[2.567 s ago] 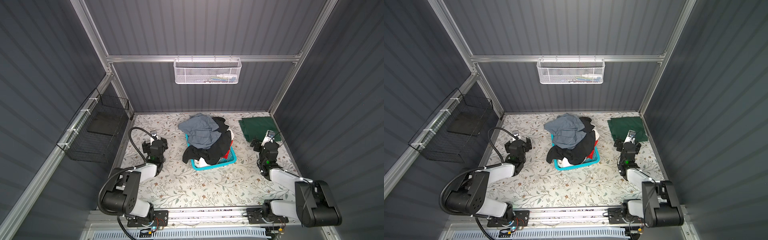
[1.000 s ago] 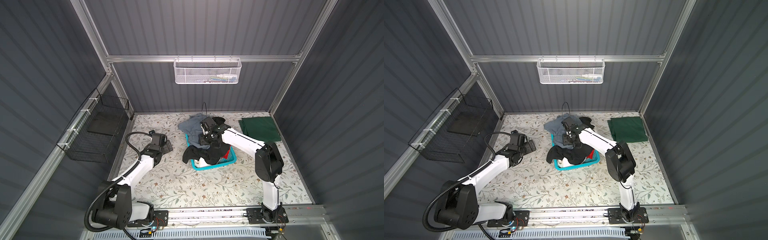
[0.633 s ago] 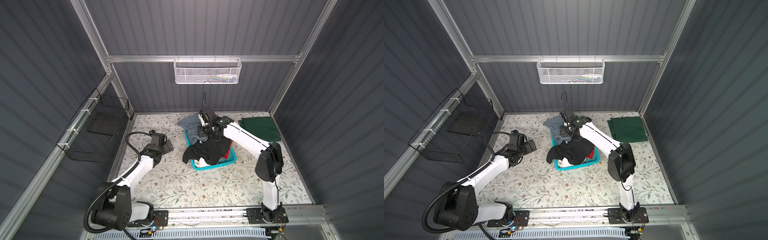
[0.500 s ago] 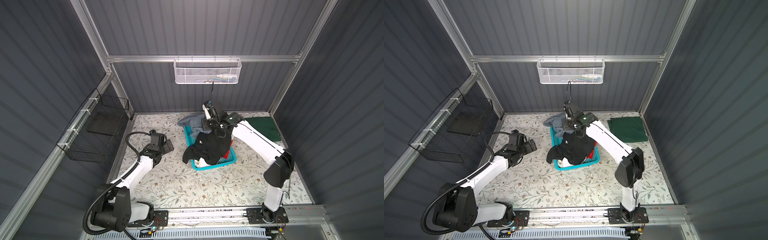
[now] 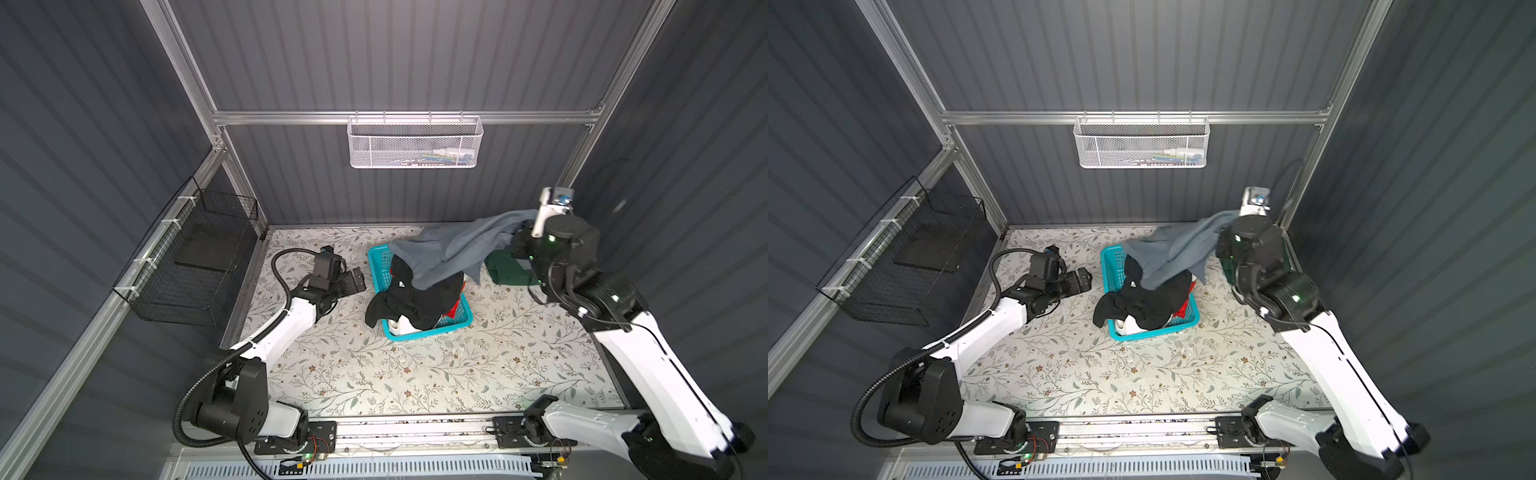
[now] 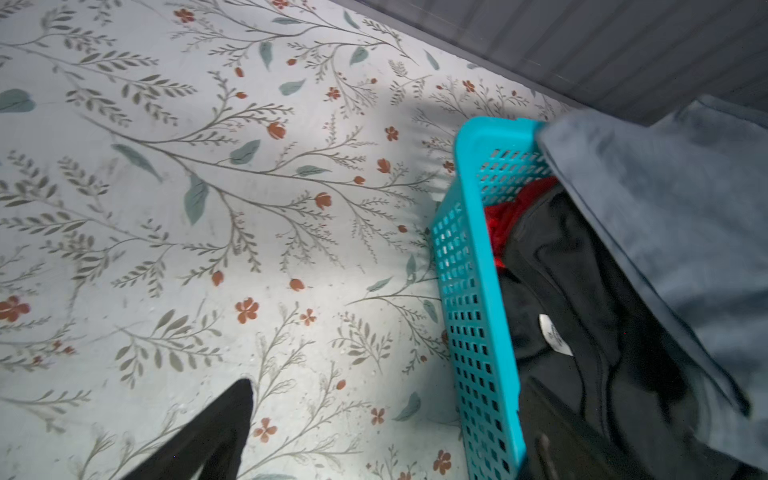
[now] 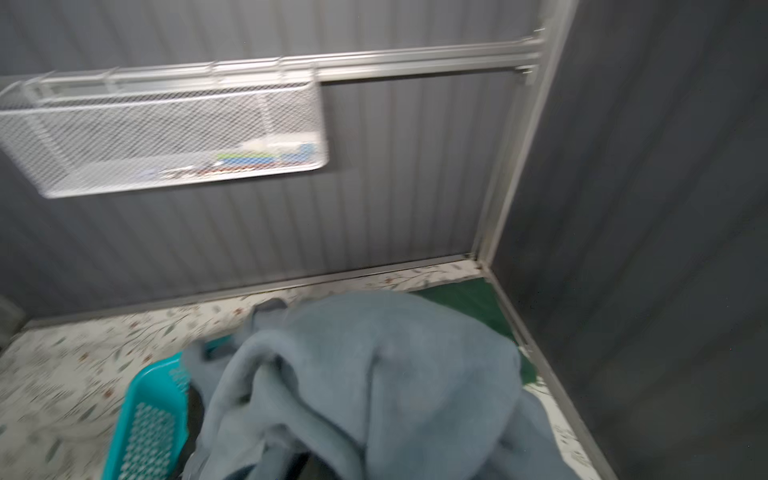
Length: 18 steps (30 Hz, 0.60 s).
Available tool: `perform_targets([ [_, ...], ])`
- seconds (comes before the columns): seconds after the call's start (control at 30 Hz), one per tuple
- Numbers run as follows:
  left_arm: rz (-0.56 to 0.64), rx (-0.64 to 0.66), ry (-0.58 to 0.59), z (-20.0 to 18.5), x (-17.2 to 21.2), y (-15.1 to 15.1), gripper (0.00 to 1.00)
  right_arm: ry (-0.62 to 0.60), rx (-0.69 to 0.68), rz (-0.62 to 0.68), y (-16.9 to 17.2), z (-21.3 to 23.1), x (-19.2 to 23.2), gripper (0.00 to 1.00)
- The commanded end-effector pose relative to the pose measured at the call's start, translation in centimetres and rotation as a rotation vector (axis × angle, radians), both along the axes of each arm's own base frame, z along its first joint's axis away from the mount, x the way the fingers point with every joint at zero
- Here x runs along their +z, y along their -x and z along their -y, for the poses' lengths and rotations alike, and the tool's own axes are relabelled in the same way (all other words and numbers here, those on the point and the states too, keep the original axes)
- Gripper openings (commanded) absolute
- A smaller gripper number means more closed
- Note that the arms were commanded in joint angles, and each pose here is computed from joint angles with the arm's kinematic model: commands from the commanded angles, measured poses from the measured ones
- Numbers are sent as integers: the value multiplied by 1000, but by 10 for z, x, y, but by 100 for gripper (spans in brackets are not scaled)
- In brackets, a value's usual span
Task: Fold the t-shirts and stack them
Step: 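Lift the grey-blue shirt onto the table while the left gripper moves toward the basket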
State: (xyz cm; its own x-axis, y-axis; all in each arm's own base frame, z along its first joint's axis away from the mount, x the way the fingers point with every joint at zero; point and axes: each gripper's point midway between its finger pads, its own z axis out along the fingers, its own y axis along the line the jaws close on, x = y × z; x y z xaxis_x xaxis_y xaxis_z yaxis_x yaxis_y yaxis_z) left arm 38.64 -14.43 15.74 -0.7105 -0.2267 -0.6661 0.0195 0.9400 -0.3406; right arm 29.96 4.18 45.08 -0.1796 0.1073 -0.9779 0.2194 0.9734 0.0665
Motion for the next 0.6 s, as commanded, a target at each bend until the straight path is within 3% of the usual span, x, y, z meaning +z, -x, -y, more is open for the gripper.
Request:
perform_targets([
  [0.0, 3, -50, -35, 13, 2, -6, 100, -52, -220, 79, 42, 62, 10, 0],
  [0.23, -56, -88, -123, 32, -27, -20, 99, -43, -301, -74, 54, 75, -40, 0],
  [0.4, -96, -100, -166, 38, -46, -29, 97, -54, -246, -193, 40, 58, -82, 0],
  [0.43, -97, -88, -180, 36, -48, -32, 95, -67, -234, -201, 39, 55, -88, 0],
  [0.57, -112, -87, -220, 37, -58, -42, 72, -89, -203, -192, 39, 51, -97, 0],
])
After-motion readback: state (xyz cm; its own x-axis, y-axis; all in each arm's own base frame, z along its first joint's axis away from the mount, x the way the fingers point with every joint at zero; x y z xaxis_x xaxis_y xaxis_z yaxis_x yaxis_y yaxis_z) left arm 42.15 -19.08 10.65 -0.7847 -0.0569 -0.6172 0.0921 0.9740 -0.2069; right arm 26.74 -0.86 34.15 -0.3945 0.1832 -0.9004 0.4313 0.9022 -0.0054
